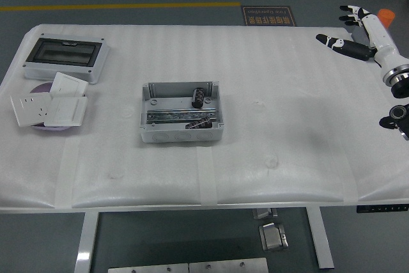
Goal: Pick up the battery,place it into the box
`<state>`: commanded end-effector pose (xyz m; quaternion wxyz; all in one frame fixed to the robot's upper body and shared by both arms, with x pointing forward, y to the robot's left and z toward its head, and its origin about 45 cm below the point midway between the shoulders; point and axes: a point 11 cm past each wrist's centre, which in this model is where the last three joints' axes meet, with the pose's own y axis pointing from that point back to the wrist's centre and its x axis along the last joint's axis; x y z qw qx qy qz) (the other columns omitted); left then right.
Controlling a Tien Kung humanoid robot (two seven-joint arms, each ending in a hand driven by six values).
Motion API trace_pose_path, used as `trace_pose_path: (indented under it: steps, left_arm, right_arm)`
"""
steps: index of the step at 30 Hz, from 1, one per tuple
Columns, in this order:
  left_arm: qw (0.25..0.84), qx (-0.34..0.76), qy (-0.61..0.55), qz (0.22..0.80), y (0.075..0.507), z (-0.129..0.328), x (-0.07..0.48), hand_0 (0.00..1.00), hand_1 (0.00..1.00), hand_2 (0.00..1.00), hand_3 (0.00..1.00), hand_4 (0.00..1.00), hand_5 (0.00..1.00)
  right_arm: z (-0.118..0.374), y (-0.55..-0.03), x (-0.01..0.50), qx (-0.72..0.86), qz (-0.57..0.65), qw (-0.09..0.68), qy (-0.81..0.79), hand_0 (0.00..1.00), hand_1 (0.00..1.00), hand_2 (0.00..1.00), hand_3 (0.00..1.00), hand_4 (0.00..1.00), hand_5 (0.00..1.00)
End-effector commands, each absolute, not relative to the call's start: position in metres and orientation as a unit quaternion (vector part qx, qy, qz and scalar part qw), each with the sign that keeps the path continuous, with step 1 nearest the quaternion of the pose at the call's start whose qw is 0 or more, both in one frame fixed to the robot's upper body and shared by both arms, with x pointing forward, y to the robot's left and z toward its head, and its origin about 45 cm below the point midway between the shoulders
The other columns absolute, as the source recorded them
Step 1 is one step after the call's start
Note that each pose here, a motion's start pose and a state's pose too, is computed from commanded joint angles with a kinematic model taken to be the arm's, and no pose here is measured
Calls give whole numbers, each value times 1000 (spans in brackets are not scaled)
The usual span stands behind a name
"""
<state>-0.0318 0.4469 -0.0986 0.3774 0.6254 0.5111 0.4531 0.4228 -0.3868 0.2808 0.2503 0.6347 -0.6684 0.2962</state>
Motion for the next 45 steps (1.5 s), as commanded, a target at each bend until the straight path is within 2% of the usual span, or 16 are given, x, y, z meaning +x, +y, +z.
trace_pose_path:
  steps: [6, 18, 22, 34, 45]
  left_arm:
    - [376, 617, 519, 455, 442, -100, -36, 603, 645, 491, 556, 644, 240]
    - [372, 618, 525, 452, 437, -102, -41, 603, 646, 491, 557, 643, 241]
    - [372, 618, 524, 454, 438, -102, -40, 603, 646, 491, 555, 645, 240]
    - [375, 617, 519, 458, 440, -102, -34, 603, 646, 492, 556, 643, 240]
    - [374, 622, 511, 460, 446, -99, -26, 603, 646, 490, 556, 640, 240]
  right_arm:
    - [280, -392, 415, 636, 253, 189, -704, 894, 766, 740, 774, 998, 550]
    - [265, -397, 404, 647, 184, 126, -730, 874, 758, 740, 774, 998, 541]
    - [261, -393, 402, 650, 182, 125, -727, 864, 752, 733, 773, 998, 516]
    - [284, -407, 390, 634, 197, 93, -742, 863, 751, 736, 783, 998, 512]
    - [281, -413, 385, 627, 184, 83, -752, 863, 749, 737, 786, 998, 511]
